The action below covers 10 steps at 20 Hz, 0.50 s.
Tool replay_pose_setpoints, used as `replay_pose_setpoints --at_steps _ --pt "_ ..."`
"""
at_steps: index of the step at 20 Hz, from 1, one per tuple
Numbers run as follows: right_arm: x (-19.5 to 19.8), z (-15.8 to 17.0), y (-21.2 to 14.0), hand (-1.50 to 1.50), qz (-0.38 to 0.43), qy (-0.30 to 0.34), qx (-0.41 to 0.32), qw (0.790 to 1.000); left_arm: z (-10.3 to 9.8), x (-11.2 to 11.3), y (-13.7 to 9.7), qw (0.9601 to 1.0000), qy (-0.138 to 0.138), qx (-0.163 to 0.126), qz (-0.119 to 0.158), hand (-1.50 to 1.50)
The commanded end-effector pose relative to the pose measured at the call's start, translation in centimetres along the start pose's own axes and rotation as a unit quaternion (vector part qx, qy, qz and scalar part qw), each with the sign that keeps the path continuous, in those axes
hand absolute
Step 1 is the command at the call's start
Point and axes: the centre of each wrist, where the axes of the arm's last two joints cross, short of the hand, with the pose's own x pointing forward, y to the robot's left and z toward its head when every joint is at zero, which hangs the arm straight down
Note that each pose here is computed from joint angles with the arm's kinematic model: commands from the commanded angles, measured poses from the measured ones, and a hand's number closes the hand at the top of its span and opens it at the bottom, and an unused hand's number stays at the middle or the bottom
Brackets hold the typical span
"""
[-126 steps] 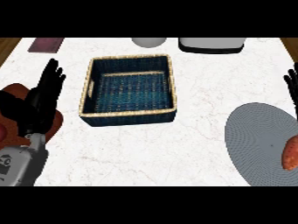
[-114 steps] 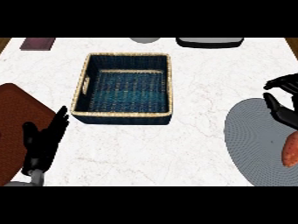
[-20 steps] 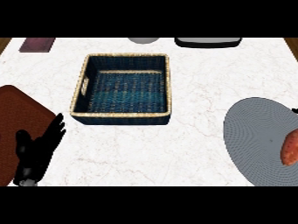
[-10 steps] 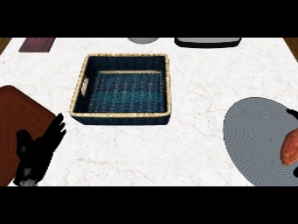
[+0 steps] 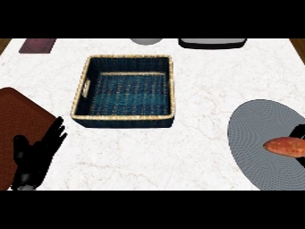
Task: Pick the sweet potato from the placemat and place it in the basket
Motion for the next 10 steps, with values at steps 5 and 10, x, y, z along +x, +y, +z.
replay_pose_setpoints --at_steps 5,10 --pt "-1.0 -0.3 0.6 1.5 0.026 -0.017 -0.014 0.999 0.2 -4.2 0.5 0.9965 0.083 0.003 -0.004 0.0" --pt "18.0 0.6 5.9 1.5 0.045 -0.156 -0.026 0.986 0.0 -1.5 -0.7 0.9985 0.045 -0.027 -0.012 0.0"
